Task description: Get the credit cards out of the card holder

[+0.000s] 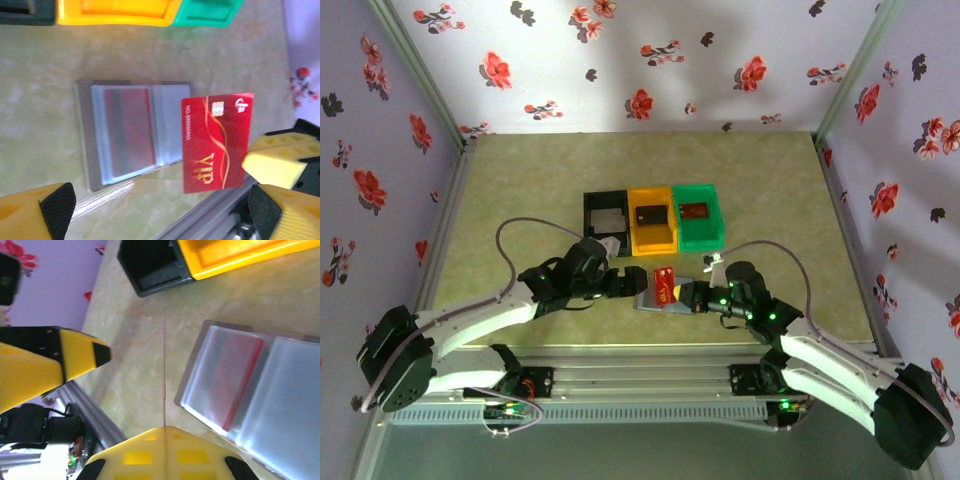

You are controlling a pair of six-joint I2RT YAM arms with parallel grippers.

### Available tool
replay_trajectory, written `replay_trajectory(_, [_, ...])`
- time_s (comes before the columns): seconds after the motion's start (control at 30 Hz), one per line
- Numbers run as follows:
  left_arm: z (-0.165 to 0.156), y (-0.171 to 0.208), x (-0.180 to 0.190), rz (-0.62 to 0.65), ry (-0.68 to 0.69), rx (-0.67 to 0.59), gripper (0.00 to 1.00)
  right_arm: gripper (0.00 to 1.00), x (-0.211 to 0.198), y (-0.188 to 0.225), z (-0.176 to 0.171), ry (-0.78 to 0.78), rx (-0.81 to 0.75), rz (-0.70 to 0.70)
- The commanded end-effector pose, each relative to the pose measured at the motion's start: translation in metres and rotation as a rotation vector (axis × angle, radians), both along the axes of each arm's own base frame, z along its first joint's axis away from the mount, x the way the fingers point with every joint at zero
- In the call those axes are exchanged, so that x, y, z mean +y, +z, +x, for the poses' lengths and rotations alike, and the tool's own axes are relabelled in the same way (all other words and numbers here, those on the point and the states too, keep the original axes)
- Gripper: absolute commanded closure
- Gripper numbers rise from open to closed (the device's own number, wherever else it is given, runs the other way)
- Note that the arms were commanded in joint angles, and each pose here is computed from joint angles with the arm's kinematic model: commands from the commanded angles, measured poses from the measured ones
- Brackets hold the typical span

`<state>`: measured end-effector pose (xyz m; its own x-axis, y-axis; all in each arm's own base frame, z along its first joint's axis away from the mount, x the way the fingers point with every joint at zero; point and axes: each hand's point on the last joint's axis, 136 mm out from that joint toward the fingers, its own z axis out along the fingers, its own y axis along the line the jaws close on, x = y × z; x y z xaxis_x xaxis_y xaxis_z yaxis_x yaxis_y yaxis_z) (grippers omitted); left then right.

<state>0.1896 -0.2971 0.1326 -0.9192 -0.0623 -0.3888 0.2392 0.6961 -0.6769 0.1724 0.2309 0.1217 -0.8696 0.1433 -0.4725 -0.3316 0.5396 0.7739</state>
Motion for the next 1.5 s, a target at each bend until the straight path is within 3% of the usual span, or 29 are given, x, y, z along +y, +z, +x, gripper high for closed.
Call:
replay_trajectory(0.0, [-0.002,0.032,-0.027,-0.198,-0.083,-0.031,0.07,1.0,0.009,0.022,-0.006,0.056,-0.04,0.104])
replay_trajectory(0.4, [-0.004,0.042,-0.044,-0.384,-0.114,-0.019,0.17,1.0,0.018,0.044,-0.018,0.143,-0.056,0.192])
replay_trajectory(0.67, [-0.006,0.048,-0.045,-0.45,-0.122,-0.011,0.3,1.0,0.018,0.043,-0.018,0.144,-0.057,0.194])
replay_trajectory(1.0, [-0.008,0.053,-0.042,-0.513,-0.118,-0.013,0.56,1.0,0.017,0.037,-0.019,0.144,-0.054,0.175])
replay_trajectory(1.47, [-0.008,0.057,-0.041,-0.535,-0.119,-0.02,0.76,1.0,0.016,0.035,-0.018,0.142,-0.053,0.159])
